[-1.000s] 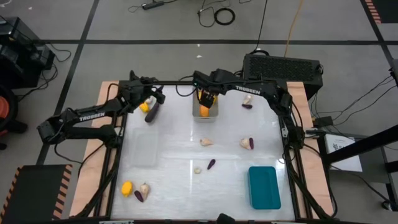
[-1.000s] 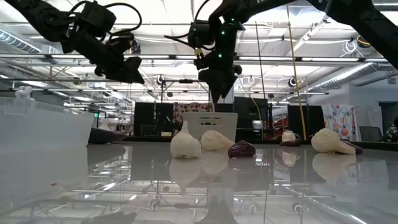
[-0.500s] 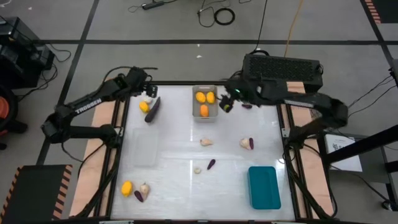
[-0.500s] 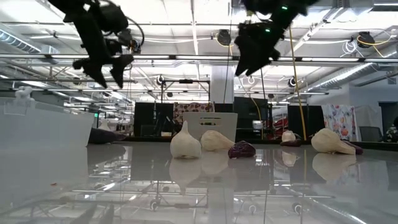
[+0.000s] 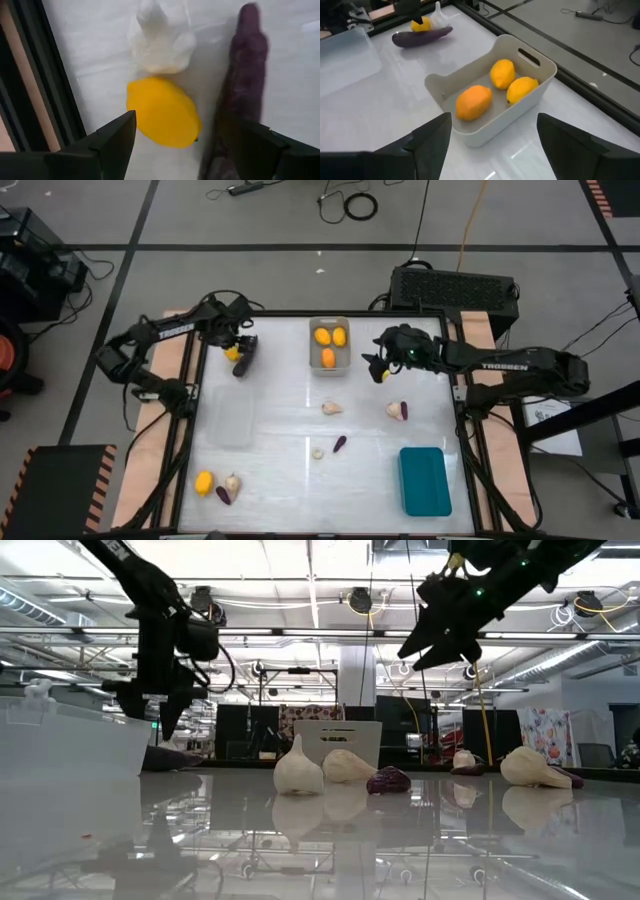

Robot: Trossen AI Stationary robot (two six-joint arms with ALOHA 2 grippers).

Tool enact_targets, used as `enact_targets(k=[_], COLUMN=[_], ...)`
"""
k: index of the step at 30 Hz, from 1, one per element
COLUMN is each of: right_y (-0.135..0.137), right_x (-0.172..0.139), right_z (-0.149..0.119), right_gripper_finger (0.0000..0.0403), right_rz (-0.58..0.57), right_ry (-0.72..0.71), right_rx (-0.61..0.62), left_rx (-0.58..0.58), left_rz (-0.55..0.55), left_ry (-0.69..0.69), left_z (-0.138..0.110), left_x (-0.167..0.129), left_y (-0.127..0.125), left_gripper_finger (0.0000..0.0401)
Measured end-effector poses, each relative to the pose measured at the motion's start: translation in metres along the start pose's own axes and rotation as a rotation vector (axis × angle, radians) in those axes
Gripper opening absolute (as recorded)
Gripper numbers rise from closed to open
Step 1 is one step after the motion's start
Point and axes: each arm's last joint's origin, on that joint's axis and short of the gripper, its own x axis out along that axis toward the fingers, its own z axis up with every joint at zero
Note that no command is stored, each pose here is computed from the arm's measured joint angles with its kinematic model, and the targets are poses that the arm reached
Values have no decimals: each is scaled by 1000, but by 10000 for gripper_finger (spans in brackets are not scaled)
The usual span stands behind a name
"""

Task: Sort produce into baskets
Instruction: Put the lemon into the gray bin

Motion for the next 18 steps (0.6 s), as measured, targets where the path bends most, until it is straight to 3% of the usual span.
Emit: enact_targets(k=[18], right_y=[4], right_x=[-1], right_z=[-2], right_gripper_finger=[286], right_rz=[16], right_ry=[4], right_rx=[-39], left_rx=[88], left_rz=[96], left_ry=[171], left_z=[3], left_x=[45], left_y=[-9], left_gripper_finger=[287])
